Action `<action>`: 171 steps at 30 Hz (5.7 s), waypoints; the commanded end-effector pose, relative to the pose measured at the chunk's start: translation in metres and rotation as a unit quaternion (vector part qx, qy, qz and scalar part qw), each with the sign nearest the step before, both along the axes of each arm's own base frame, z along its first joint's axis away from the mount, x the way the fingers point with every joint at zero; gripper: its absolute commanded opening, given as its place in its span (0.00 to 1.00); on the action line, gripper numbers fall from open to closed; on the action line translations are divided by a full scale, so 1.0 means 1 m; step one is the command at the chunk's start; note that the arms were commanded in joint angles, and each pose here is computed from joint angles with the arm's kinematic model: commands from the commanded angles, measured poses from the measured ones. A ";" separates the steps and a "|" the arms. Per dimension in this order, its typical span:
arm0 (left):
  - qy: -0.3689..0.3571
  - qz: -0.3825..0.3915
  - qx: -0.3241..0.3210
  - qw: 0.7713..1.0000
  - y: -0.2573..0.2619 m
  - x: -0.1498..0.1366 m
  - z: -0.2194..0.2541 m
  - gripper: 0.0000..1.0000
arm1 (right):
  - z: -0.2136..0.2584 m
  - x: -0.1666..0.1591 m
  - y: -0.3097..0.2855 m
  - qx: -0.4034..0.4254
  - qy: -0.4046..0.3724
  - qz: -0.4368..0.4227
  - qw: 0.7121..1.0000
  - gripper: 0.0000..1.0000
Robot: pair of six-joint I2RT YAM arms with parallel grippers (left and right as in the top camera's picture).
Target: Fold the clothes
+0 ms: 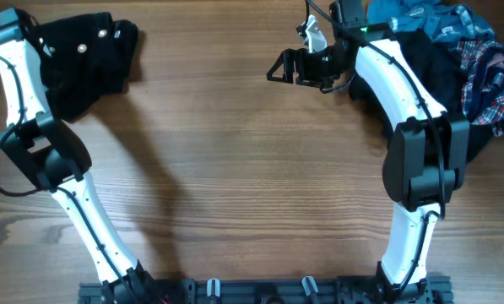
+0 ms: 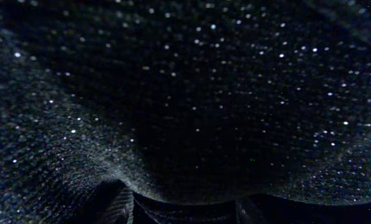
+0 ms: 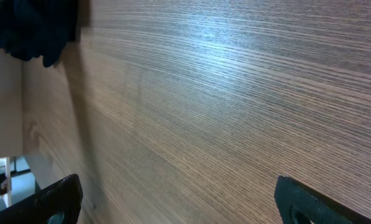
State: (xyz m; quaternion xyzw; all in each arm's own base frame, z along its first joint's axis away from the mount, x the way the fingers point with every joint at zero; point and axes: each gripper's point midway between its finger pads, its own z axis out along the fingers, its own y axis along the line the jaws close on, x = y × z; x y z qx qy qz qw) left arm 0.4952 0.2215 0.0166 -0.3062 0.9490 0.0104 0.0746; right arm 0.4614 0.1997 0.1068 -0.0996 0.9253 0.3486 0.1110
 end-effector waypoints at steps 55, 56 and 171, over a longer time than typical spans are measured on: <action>-0.041 -0.408 -0.002 0.912 -0.180 0.032 0.063 0.06 | 0.012 0.038 -0.036 0.017 -0.052 -0.051 0.997 1.00; -0.034 -0.408 -0.006 0.912 -0.180 0.031 0.055 0.04 | 0.011 0.038 -0.038 0.016 -0.049 -0.053 0.997 1.00; 0.046 -0.267 0.402 0.875 -0.150 0.078 0.050 0.40 | 0.022 0.042 -0.031 0.065 -0.021 -0.086 0.994 1.00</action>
